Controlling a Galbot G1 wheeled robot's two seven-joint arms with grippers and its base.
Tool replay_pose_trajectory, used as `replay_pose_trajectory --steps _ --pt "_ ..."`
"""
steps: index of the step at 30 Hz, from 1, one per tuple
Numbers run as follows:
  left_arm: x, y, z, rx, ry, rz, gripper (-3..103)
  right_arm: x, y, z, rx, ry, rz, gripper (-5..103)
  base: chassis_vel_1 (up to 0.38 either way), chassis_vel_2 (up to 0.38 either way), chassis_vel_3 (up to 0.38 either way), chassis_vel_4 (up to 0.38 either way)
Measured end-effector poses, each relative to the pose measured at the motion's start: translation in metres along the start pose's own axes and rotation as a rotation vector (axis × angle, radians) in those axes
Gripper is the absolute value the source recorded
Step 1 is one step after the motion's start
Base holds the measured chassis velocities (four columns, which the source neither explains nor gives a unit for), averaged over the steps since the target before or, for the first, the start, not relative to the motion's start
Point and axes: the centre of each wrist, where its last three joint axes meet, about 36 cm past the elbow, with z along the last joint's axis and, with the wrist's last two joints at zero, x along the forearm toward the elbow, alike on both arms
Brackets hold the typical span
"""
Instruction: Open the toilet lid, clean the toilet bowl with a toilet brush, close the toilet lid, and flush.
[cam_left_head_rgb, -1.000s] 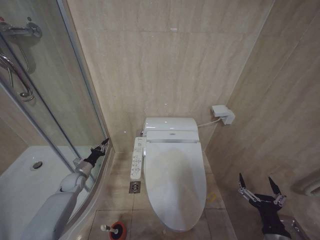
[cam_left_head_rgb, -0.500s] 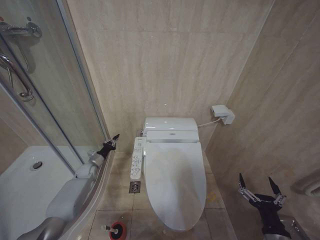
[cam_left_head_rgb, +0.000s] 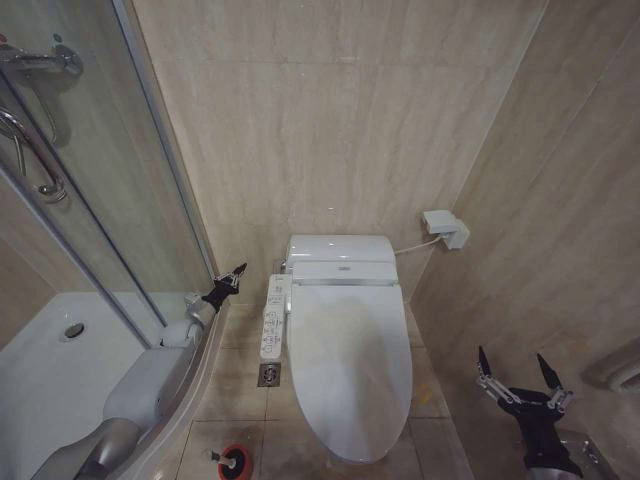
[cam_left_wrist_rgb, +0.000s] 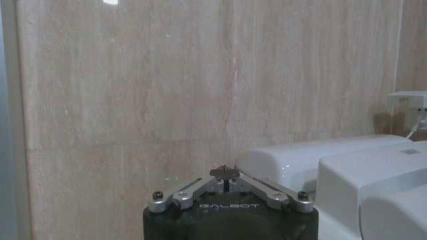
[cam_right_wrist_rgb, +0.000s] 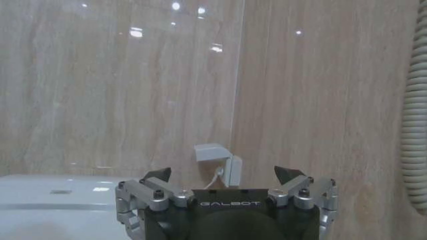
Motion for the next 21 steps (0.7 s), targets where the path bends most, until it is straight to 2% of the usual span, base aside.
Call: replay_pose_trajectory --steps 12,21 --pt "0.007 0.003 0.001 -0.002 0.008 0.007 0 0.0 0.0 0.0 0.0 0.0 0.0 100 -0.114 0.024 0.105 -0.028" --pt "0.014 0.013 0.004 -0.018 0.035 0.053 0 0.0 0.0 0.0 0.0 0.0 0.0 100 0.004 0.002 0.001 -0.002"
